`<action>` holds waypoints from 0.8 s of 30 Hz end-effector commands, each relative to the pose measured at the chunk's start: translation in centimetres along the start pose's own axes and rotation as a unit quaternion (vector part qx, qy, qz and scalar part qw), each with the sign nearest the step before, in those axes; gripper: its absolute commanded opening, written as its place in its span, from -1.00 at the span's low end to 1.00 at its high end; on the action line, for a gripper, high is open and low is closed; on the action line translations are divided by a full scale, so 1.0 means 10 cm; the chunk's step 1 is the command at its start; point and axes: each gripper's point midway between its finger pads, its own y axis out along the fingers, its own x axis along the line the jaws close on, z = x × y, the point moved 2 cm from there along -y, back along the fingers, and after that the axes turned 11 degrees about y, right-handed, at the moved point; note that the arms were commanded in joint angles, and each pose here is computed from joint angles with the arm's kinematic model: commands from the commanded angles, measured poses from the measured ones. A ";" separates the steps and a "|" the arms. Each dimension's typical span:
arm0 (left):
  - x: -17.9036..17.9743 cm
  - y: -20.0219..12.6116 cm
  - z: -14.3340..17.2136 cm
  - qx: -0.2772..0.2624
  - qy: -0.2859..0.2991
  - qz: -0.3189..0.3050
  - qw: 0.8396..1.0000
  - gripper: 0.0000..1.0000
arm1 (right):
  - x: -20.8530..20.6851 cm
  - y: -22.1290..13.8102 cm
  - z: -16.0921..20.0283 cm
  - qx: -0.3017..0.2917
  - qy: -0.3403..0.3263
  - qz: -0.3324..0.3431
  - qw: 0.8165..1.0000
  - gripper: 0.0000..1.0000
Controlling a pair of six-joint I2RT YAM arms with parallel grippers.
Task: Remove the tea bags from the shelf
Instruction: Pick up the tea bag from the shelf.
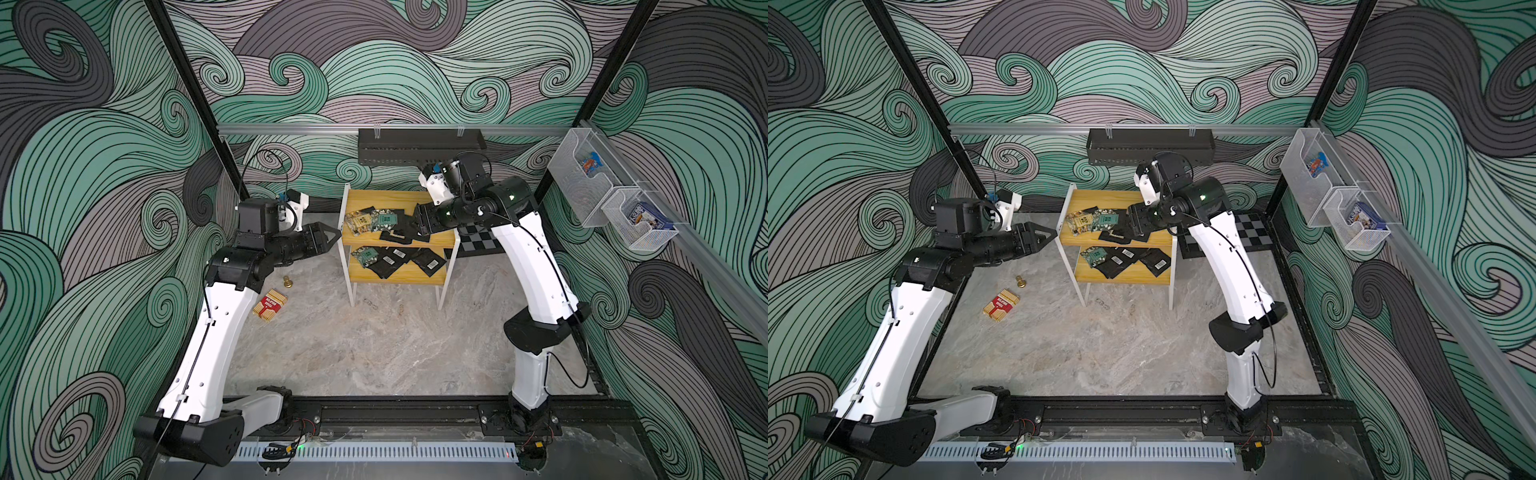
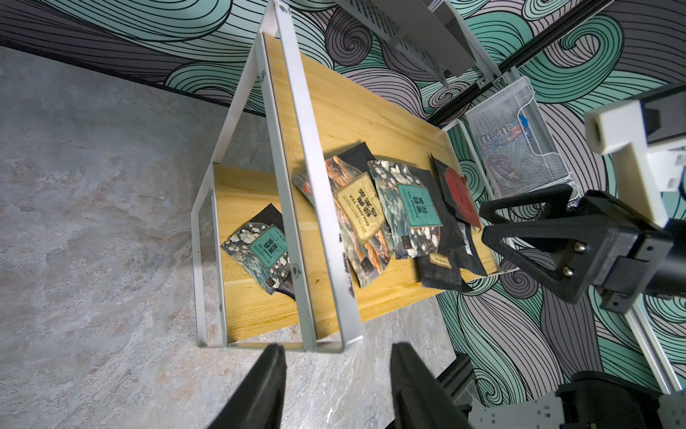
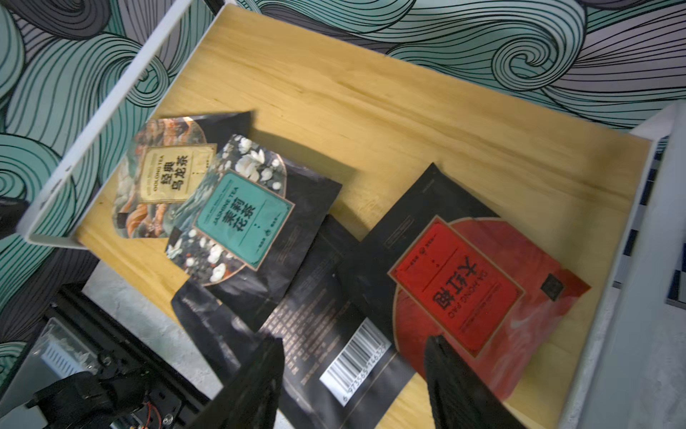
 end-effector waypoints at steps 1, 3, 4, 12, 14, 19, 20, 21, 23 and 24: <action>-0.03 0.00 0.04 0.008 0.009 0.002 1.000 -0.03 | -0.05 -0.03 -0.06 -0.019 -0.014 0.028 0.999 0.29; -0.03 0.00 0.05 0.009 0.010 0.003 1.000 -0.03 | -0.06 -0.01 -0.09 -0.025 -0.014 0.034 0.999 0.29; -0.02 0.01 0.06 0.011 0.010 0.003 1.000 -0.03 | -0.07 0.02 -0.11 -0.026 -0.015 0.038 0.999 0.29; -0.02 0.04 0.10 0.018 0.009 0.004 1.000 -0.03 | -0.08 0.19 -0.13 -0.022 -0.015 0.050 0.998 0.30; -0.01 0.05 0.11 0.020 0.007 0.003 1.000 -0.03 | -0.05 0.24 -0.12 -0.014 -0.012 0.044 0.999 0.31; 0.01 0.06 0.14 0.024 0.005 0.001 1.000 -0.04 | -0.03 0.27 -0.09 -0.005 -0.006 0.035 0.999 0.38; 0.01 0.06 0.14 0.024 0.006 0.001 1.000 -0.04 | -0.03 0.27 -0.08 -0.003 -0.007 0.036 0.999 0.39; 0.01 0.07 0.15 0.024 0.005 0.001 1.000 -0.04 | -0.05 0.29 -0.06 0.002 -0.007 0.039 0.999 0.39; 0.02 0.07 0.15 0.025 0.004 0.001 1.000 -0.05 | -0.06 0.33 -0.02 0.011 -0.007 0.044 0.999 0.37; 0.02 0.07 0.15 0.025 0.004 0.001 1.000 -0.05 | -0.07 0.35 0.00 0.016 -0.009 0.048 0.999 0.37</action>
